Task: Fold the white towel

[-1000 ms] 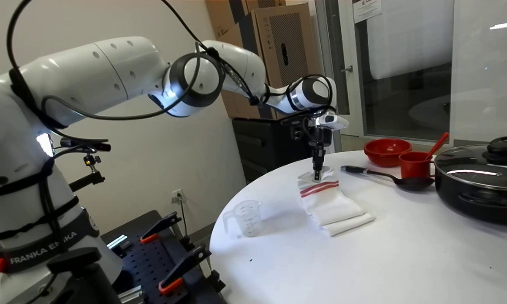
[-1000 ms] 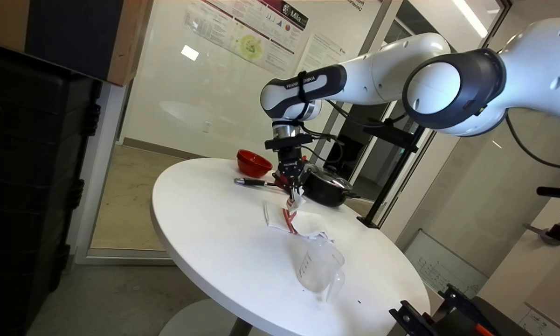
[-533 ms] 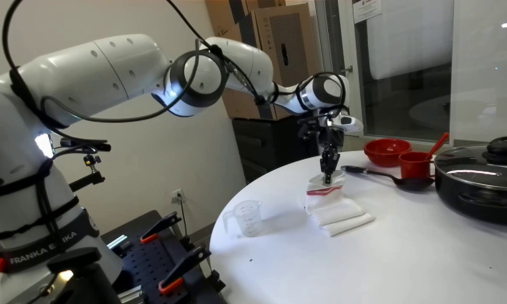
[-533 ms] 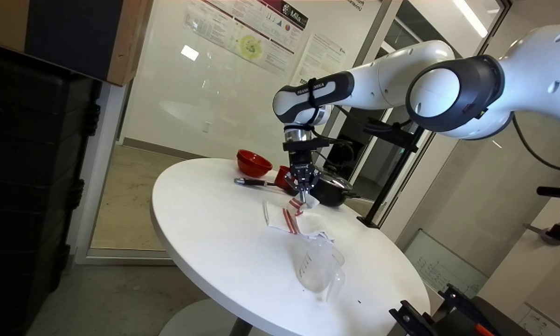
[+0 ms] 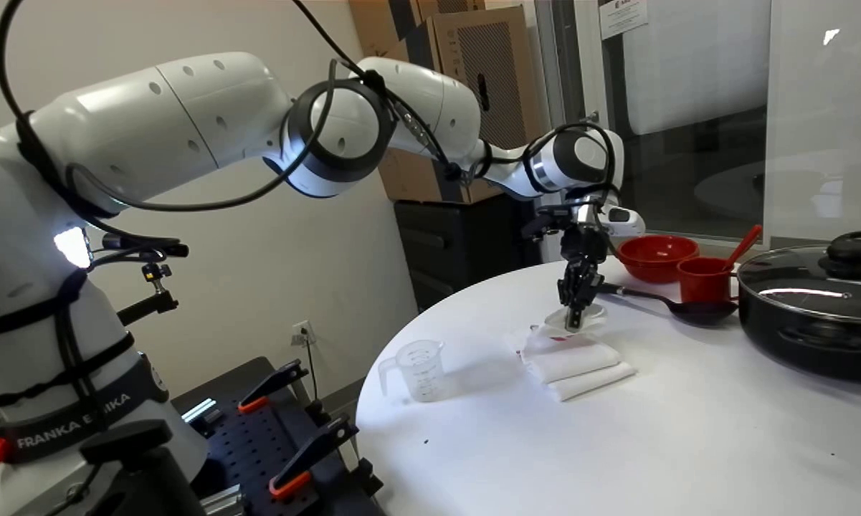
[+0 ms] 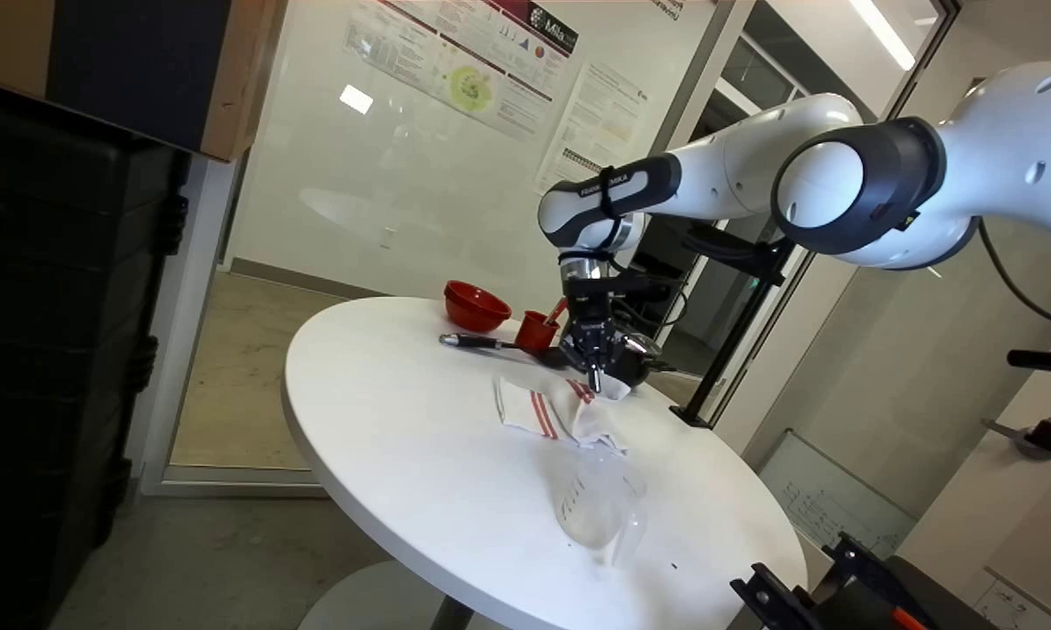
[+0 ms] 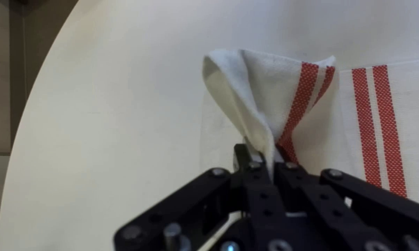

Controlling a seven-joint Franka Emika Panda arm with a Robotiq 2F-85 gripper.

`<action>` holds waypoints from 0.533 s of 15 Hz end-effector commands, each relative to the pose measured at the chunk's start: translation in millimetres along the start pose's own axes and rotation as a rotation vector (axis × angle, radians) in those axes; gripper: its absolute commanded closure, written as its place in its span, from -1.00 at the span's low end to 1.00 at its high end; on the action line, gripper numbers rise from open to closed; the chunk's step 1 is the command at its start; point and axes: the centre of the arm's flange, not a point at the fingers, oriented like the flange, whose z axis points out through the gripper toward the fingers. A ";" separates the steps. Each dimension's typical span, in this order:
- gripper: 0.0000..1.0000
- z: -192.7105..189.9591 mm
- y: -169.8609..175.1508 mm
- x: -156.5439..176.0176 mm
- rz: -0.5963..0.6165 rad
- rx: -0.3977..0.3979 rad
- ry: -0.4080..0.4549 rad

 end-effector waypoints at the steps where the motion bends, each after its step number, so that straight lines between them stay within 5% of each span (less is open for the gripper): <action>1: 0.97 17.6 14.2 -9.8 -0.057 -0.023 -0.042; 8: 0.97 52.3 31.5 -9.2 -0.054 -0.025 -0.079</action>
